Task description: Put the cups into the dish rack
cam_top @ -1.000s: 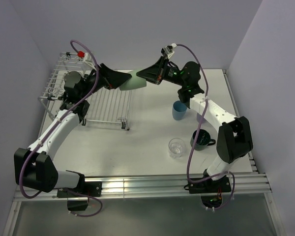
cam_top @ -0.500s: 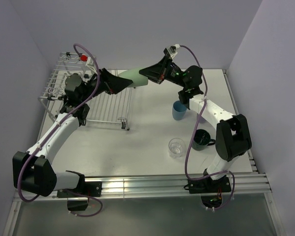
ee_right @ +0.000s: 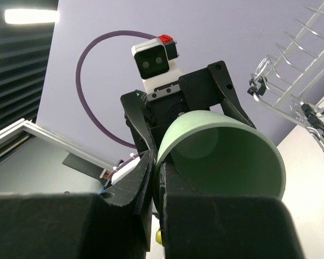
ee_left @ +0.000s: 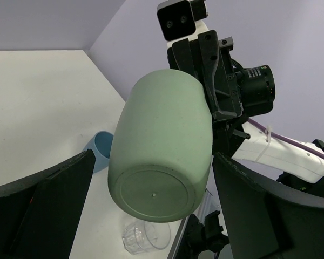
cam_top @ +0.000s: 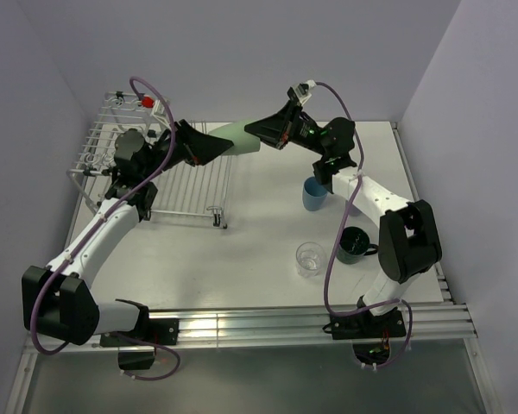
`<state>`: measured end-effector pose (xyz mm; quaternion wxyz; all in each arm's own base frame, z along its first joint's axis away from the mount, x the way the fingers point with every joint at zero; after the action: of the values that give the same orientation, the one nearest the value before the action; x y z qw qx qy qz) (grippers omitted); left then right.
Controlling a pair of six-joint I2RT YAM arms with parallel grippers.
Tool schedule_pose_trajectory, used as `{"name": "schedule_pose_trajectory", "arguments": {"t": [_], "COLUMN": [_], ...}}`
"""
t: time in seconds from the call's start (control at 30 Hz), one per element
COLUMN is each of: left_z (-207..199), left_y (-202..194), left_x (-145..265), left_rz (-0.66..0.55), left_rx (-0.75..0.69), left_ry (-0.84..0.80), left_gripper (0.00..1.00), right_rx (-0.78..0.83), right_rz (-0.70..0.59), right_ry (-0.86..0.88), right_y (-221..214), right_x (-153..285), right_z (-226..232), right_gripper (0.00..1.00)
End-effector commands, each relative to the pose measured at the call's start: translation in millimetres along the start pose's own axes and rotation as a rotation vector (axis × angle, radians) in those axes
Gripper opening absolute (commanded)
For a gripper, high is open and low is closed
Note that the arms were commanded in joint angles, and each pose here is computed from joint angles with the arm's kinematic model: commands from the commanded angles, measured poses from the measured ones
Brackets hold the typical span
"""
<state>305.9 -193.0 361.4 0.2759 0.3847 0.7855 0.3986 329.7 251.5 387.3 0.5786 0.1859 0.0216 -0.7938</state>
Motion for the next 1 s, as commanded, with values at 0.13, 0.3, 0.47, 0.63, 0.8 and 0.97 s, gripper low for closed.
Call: {"name": "schedule_pose_trajectory", "arguments": {"t": [0.13,0.3,0.47,0.63,0.8,0.97], "left_z": [-11.9,-11.0,-12.1,-15.5,-15.7,-15.7], "left_y": [11.9,6.9,7.0,8.2,8.8,15.1], "left_x": [-7.4,-8.9,-11.1,-14.0,-14.4,-11.6], "left_rz": [-0.017,-0.005,0.001,0.006,0.022,0.009], "left_rx": [-0.044,-0.032,-0.026,-0.036,-0.043,-0.077], "left_ry": [-0.04,-0.04,-0.059,-0.078,-0.067,-0.013], "left_gripper": [0.95,0.91,0.74,0.49,0.05,0.0], "right_rx": [0.059,0.062,0.061,0.061,0.059,0.109], "right_rz": [-0.002,0.0,0.003,-0.001,-0.014,-0.052], "right_ry": [0.05,0.049,0.035,0.015,-0.011,-0.075], "right_y": [0.5,1.1,0.3,0.0,1.7,6.2], "right_x": [2.0,-0.2,-0.6,0.0,-0.6,-0.5], "right_z": [9.0,9.7,5.7,0.1,-2.0,-5.8], "right_gripper": [0.0,0.0,0.0,0.0,0.02,0.33]}}
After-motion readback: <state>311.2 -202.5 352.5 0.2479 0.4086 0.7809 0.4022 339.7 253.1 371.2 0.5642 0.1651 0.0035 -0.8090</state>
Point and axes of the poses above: each gripper's point midway between its finger pads, its own x axis back along the fingers, its own z axis along the line the jaws close on, y = z × x, the point moved 6 cm from there along x, back along the fingers, and after that the axes turned 11 degrees about -x, right-handed, at the moved point
